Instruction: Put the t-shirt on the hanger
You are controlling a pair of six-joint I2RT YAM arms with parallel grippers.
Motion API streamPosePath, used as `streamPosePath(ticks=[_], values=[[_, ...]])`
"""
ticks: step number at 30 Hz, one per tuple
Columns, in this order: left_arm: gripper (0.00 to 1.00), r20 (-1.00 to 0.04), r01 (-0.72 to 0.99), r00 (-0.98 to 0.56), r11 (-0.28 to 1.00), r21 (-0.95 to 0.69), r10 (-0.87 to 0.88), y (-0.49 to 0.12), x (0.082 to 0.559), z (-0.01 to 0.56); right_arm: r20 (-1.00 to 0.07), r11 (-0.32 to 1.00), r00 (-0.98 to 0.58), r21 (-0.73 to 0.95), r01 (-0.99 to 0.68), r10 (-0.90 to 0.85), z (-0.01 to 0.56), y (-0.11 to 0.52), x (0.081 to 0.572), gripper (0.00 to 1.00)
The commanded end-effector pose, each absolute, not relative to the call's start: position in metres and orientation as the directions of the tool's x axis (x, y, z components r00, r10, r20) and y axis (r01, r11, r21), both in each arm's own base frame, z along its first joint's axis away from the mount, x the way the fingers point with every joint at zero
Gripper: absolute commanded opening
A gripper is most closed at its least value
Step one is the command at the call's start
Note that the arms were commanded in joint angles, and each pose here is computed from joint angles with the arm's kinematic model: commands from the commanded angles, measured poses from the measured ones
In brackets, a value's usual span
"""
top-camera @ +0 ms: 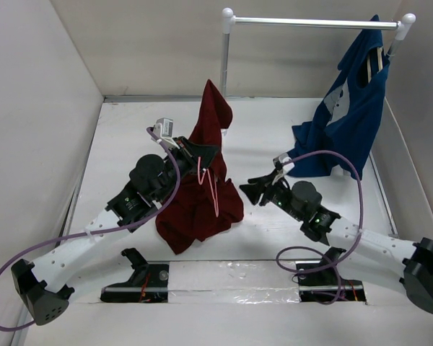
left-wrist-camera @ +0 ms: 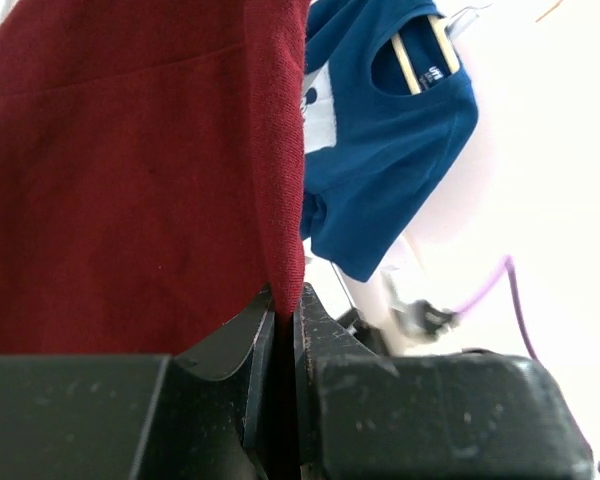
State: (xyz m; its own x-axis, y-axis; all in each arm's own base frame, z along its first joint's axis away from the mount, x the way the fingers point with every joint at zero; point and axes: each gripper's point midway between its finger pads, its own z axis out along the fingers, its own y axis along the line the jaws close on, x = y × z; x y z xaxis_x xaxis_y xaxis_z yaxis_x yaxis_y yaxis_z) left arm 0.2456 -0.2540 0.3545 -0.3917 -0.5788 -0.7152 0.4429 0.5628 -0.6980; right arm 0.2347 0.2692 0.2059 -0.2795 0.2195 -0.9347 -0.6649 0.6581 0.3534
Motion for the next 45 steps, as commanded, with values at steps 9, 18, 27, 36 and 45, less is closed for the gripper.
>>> streamPosePath(ticks=[9,18,27,36,45], values=[[0.00,-0.681,0.487,-0.350,0.496,-0.719,-0.643,-0.245,0.236,0.411,-0.945,0.466,-0.324,0.308,-0.829,0.049,0.171,0.315,0.251,0.84],[0.00,-0.692,0.477,-0.287,0.528,-0.703,-0.663,-0.233,0.243,0.421,-0.949,0.400,-0.312,0.306,-0.864,0.053,0.182,0.336,0.223,0.07],[0.00,-0.656,0.495,-0.224,0.496,-0.714,-0.721,-0.233,0.265,0.460,-0.900,0.538,-0.429,0.403,-0.741,0.083,0.137,0.336,0.176,0.00],[0.00,-0.627,0.499,-0.194,0.474,-0.725,-0.755,-0.238,0.279,0.496,-0.888,0.625,-0.455,0.394,-0.674,0.069,0.111,0.343,0.150,0.00],[0.00,-0.587,0.415,-0.184,0.479,-0.774,-0.788,-0.246,0.308,0.455,-0.899,0.611,-0.433,0.381,-0.694,0.068,0.144,0.368,0.113,0.00]])
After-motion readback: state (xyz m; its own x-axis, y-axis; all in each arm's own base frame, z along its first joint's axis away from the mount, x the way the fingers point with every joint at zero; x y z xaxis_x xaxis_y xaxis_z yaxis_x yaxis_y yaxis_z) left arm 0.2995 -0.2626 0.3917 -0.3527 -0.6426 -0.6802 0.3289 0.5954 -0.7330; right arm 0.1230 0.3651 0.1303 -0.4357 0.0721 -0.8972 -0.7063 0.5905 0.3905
